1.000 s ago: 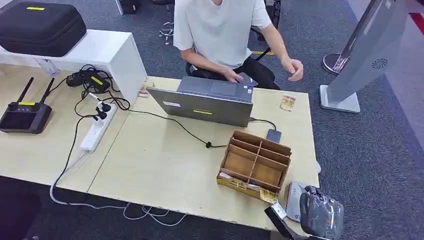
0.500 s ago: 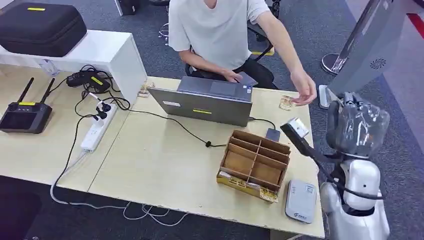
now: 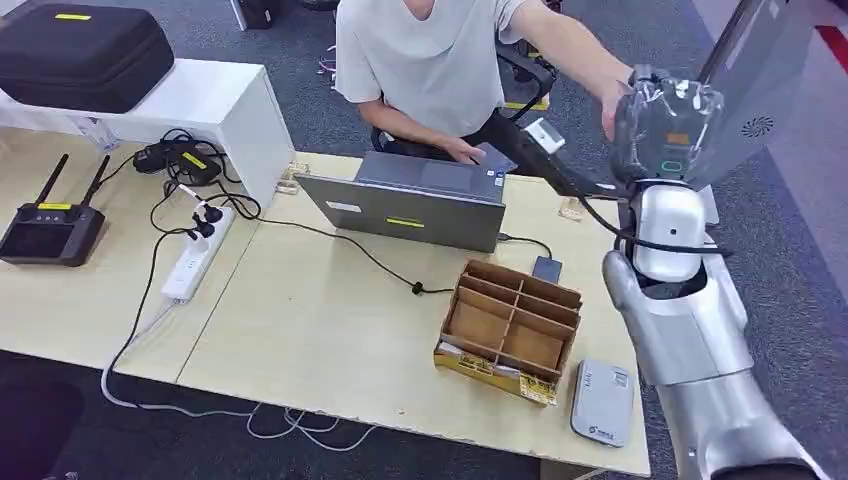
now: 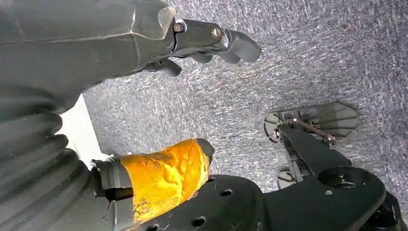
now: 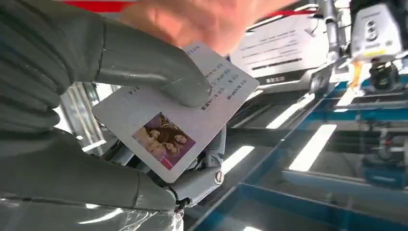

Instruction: Pass the card to the sensor for recognition and then transmit it.

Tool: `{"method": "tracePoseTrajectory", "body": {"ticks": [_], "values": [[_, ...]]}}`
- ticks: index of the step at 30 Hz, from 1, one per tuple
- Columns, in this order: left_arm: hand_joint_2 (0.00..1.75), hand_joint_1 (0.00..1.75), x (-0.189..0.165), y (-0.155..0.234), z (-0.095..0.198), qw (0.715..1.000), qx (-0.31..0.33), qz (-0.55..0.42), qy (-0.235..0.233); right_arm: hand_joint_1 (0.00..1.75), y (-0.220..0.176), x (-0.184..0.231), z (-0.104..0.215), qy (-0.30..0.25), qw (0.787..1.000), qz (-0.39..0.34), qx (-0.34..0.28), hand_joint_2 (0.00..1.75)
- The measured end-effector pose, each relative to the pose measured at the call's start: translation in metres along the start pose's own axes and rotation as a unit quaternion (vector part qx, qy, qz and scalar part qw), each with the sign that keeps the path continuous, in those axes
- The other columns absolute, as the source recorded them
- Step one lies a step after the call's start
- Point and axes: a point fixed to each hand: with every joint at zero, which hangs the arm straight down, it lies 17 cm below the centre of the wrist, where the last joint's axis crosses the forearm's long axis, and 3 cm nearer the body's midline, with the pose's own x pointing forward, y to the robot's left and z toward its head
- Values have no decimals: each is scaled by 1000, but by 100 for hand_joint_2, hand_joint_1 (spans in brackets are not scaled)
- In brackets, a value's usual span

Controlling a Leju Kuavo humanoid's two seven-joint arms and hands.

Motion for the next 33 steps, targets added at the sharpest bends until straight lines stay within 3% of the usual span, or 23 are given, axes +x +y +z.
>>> {"method": "tracePoseTrajectory", "body": {"ticks": [8,9,33], "values": [[175,0,0,1,0,1000,0,1,0,175,27,25,-7,-26,999,19,41,175],[175,0,0,1,0,1000,0,1,0,0,30,28,-6,-30,998,19,45,175],[175,0,2,9,0,1000,13,1,-7,0,33,53,-5,-68,996,29,46,175]]}}
